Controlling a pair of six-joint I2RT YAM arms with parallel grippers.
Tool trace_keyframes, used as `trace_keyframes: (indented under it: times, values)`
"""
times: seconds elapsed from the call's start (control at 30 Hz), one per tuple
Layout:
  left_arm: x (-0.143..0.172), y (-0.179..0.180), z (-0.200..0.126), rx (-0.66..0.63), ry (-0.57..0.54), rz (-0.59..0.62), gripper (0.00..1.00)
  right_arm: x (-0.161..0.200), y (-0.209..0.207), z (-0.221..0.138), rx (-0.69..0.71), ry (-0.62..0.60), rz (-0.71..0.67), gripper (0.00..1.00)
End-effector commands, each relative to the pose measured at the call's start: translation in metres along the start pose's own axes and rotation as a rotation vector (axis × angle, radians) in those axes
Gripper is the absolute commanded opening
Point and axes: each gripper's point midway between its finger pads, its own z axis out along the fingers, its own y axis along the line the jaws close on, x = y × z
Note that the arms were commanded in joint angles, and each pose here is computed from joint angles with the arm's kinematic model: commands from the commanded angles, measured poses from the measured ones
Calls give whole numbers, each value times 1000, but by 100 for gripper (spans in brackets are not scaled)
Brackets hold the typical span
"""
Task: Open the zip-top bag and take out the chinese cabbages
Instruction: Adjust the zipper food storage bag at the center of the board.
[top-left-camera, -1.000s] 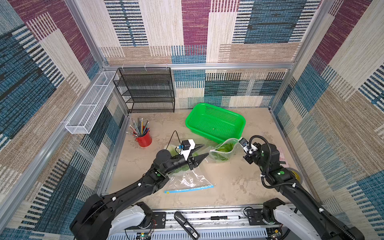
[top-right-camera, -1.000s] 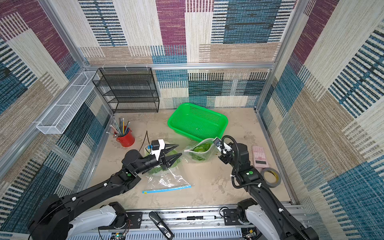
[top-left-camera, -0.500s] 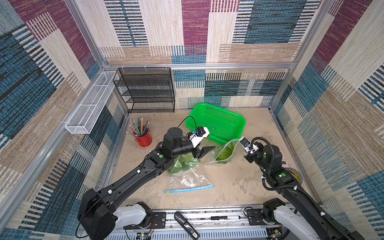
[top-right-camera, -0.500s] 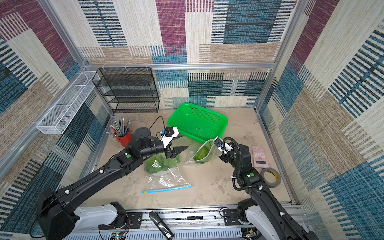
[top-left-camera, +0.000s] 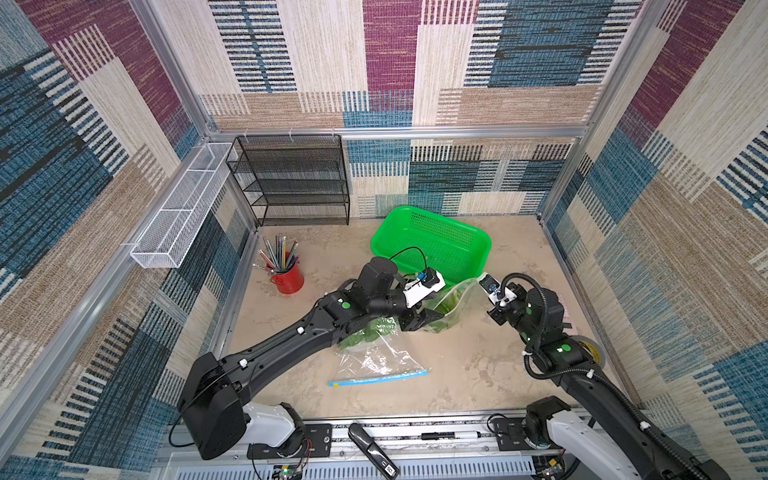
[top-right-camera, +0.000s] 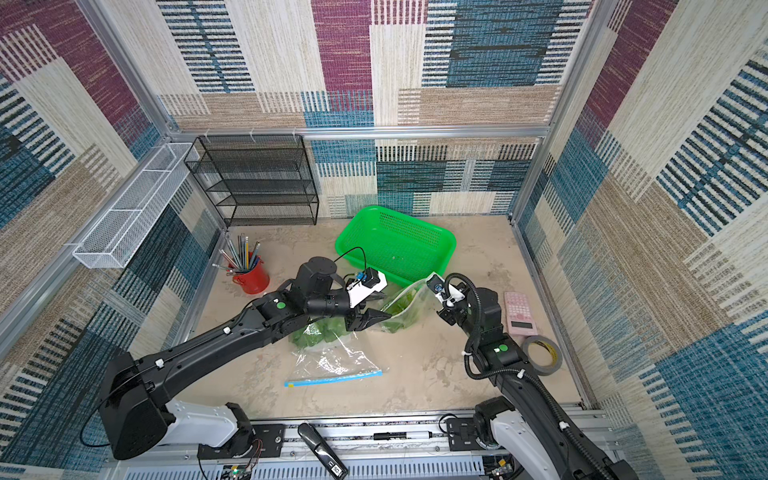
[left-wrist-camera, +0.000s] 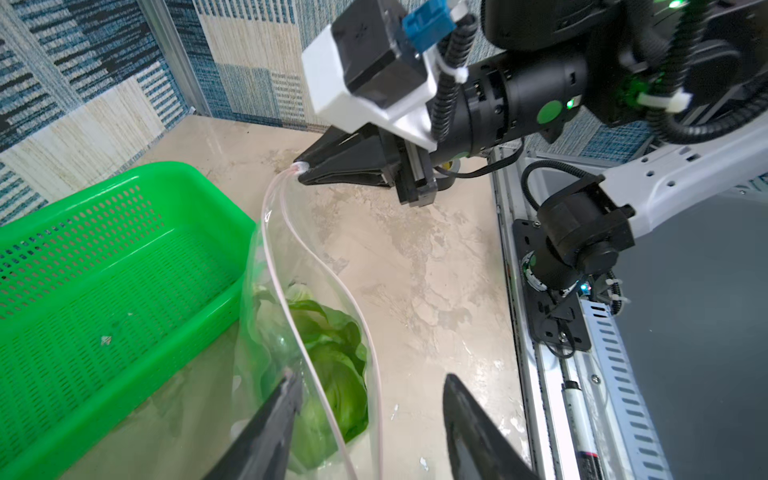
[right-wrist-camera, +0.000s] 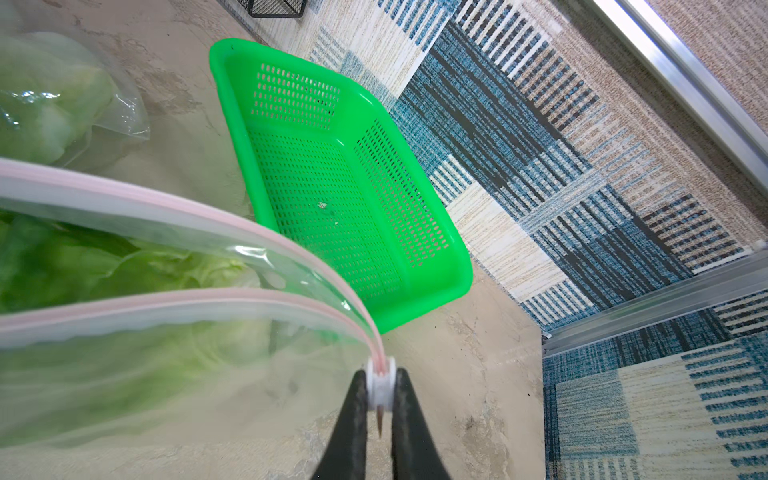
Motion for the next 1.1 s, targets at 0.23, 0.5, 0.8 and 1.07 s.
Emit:
trace_keyframes:
  times: [0.23, 0.5, 0.8, 1.07]
  values:
    - [23, 17, 20, -69, 138, 31, 46, -9, -5, -4, 29, -47, -7, 12]
    - [32, 27, 23, -123, 185, 40, 37, -9, -4, -4, 27, -49, -9, 13]
    - [38, 24, 27, -137, 209, 48, 16, -9, -6, -8, 33, -48, 6, 14]
    - [43, 16, 41, -144, 205, -14, 0, -25, -6, -20, -13, -84, 201, 24]
